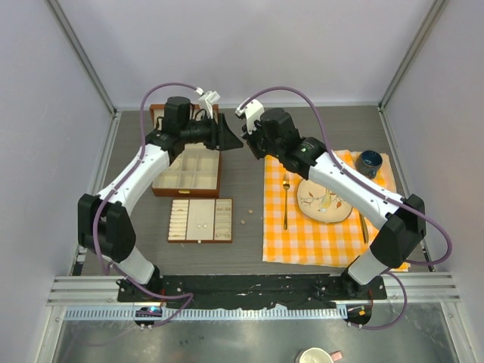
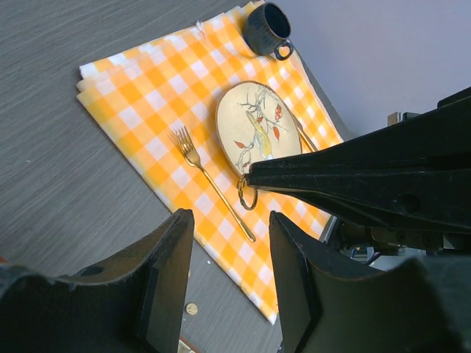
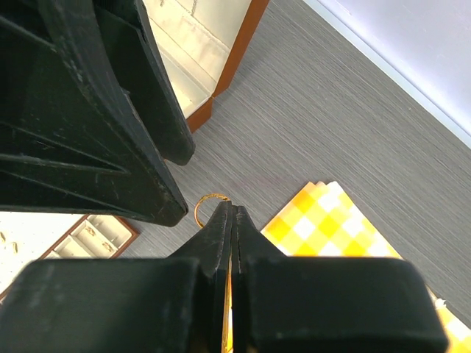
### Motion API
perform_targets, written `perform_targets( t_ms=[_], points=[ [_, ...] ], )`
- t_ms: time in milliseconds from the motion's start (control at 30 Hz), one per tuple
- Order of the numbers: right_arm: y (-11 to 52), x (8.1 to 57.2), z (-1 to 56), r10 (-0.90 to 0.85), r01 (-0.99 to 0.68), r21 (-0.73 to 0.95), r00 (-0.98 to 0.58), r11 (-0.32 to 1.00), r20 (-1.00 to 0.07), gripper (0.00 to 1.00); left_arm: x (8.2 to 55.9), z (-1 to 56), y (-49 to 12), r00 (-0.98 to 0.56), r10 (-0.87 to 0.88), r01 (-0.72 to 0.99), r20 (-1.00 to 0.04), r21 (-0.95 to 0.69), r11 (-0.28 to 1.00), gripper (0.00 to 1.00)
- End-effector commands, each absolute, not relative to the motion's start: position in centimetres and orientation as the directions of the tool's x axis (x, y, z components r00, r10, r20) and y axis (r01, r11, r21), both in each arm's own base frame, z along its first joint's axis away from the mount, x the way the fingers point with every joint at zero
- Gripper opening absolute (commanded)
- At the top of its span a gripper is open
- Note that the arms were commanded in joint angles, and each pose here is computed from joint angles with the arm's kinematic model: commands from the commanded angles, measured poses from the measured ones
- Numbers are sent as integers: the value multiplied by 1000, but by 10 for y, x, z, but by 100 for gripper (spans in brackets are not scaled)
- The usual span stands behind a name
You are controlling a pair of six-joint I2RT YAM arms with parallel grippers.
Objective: Organize the mixed jewelry
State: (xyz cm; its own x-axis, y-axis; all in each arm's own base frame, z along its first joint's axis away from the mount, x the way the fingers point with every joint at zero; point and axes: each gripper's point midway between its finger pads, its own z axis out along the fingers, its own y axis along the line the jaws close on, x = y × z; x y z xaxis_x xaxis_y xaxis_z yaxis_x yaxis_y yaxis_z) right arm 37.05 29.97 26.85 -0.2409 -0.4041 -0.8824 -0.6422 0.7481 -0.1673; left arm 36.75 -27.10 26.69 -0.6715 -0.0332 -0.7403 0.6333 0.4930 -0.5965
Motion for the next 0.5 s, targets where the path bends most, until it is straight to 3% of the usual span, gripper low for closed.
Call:
perform_targets(
  t_ms=[0, 467],
  points=[
    [302, 368, 303, -357, -644, -177, -160, 744, -920, 1, 368, 289, -277, -655, -47, 667, -754, -606, 435, 49],
    [308, 364, 300, -369, -653, -185, -155, 735, -917, 1, 372, 287, -281, -670, -48, 656, -740, -622, 427, 45]
  ],
)
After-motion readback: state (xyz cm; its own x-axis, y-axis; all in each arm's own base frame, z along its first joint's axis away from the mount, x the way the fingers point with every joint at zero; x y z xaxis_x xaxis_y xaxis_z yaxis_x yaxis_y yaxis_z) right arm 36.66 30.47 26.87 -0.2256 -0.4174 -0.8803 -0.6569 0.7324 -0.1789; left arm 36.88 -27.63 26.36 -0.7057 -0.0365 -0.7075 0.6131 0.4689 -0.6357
